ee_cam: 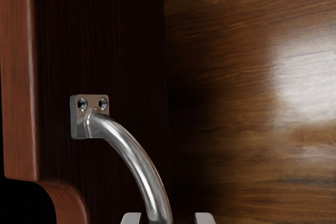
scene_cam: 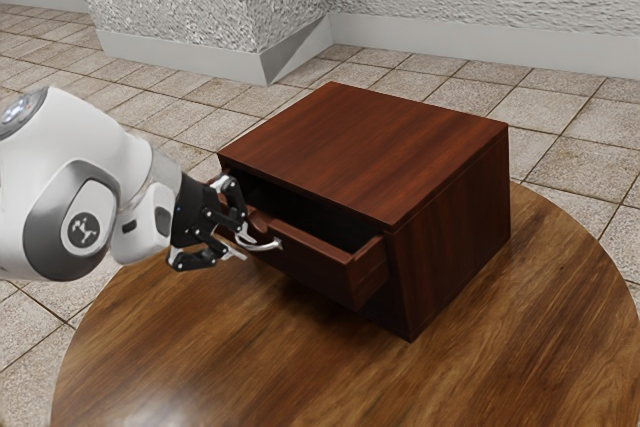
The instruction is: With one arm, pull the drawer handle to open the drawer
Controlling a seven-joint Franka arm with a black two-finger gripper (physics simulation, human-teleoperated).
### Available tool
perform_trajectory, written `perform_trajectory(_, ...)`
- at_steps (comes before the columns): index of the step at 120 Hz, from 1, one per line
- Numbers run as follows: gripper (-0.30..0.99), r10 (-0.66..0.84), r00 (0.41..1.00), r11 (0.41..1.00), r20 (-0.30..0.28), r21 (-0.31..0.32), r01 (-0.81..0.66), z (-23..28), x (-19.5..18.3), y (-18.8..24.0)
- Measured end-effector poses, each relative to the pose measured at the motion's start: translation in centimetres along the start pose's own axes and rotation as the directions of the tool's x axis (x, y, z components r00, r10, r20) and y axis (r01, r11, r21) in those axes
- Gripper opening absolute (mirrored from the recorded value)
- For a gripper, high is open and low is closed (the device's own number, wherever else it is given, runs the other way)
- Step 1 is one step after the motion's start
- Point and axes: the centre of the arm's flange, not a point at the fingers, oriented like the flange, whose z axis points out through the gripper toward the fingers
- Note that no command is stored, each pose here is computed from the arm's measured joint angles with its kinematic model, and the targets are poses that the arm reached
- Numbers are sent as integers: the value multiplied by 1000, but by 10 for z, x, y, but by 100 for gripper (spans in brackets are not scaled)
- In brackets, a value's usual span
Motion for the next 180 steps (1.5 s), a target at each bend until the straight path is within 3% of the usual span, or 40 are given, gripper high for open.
perform_trajectory(180, 4, 30, 1000, 999, -8, -13, -30, -21, 20, 34)
